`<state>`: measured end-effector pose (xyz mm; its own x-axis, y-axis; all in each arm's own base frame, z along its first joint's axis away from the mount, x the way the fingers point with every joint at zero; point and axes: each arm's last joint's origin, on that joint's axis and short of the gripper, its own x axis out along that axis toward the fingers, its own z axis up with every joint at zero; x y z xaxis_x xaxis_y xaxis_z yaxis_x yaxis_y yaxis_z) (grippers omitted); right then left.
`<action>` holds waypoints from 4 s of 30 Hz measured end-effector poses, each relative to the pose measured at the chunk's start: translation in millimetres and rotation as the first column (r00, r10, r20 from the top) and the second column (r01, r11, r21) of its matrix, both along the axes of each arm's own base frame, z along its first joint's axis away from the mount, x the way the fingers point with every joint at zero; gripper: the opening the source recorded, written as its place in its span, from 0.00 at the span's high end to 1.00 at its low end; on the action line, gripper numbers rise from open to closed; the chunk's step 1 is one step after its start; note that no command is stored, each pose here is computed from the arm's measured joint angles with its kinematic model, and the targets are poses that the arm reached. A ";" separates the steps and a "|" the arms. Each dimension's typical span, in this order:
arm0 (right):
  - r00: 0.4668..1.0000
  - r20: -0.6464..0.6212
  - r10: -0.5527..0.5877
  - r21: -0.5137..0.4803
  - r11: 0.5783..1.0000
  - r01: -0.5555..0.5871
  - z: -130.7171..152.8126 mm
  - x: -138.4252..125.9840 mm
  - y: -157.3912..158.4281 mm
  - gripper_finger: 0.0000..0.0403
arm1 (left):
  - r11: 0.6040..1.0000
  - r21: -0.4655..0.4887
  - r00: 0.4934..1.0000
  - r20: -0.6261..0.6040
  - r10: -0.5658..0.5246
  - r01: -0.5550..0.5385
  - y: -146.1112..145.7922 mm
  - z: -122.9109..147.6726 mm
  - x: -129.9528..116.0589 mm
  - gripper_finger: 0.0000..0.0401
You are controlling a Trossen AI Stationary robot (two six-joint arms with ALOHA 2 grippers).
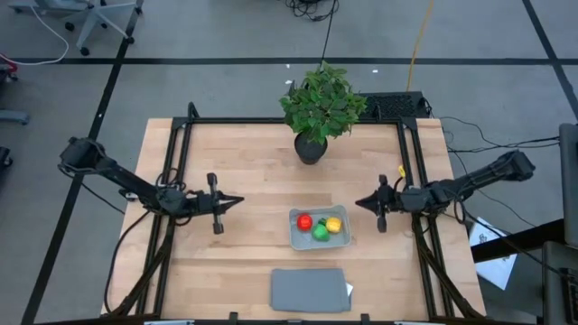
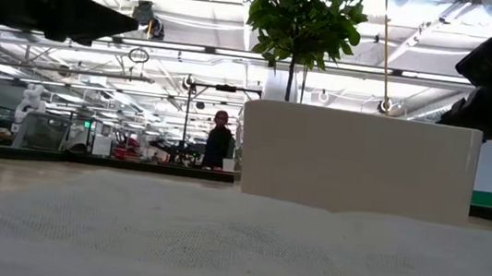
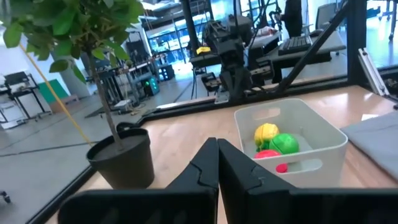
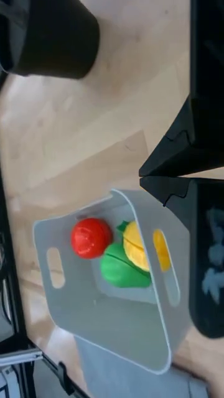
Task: Pick and placing Produce into tupperware
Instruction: Adjust the basket
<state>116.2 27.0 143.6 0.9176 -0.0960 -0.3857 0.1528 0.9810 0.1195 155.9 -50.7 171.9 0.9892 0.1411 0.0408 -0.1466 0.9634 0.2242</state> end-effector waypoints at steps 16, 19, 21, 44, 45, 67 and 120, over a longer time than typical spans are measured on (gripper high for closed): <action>0.991 -0.044 0.126 0.088 0.989 -0.122 -12.7 7.6 15.4 1.00 | 0.999 0.038 1.000 0.006 0.004 -0.004 0.5 2.1 -1.1 1.00; 0.991 -0.057 0.121 0.090 0.989 -0.116 -19.1 8.8 15.8 1.00 | 0.999 0.040 1.000 0.007 0.004 -0.004 0.6 2.3 -1.2 1.00; 0.992 -0.040 0.117 0.097 0.989 -0.113 -20.4 10.8 16.5 1.00 | 0.999 0.041 1.000 0.006 0.004 -0.004 0.6 2.3 -1.2 1.00; 0.991 0.035 0.129 0.128 0.983 -0.133 -26.1 29.8 24.8 1.00 | 0.999 0.044 1.000 0.005 0.004 -0.004 0.6 2.2 -1.2 1.00; 0.991 0.032 0.133 0.130 0.982 -0.136 -26.8 30.2 25.1 1.00 | 0.999 0.044 1.000 0.005 0.004 -0.004 0.6 2.1 -1.2 1.00; 0.987 0.051 0.153 0.163 0.974 -0.159 -27.8 33.5 27.4 1.00 | 0.999 0.042 1.000 0.005 0.004 -0.004 0.6 2.2 -1.1 1.00; 0.981 -0.014 0.194 0.192 0.963 -0.188 -33.0 30.5 28.0 1.00 | 0.998 0.053 0.999 -0.022 -0.024 0.025 -0.6 -0.5 -0.9 1.00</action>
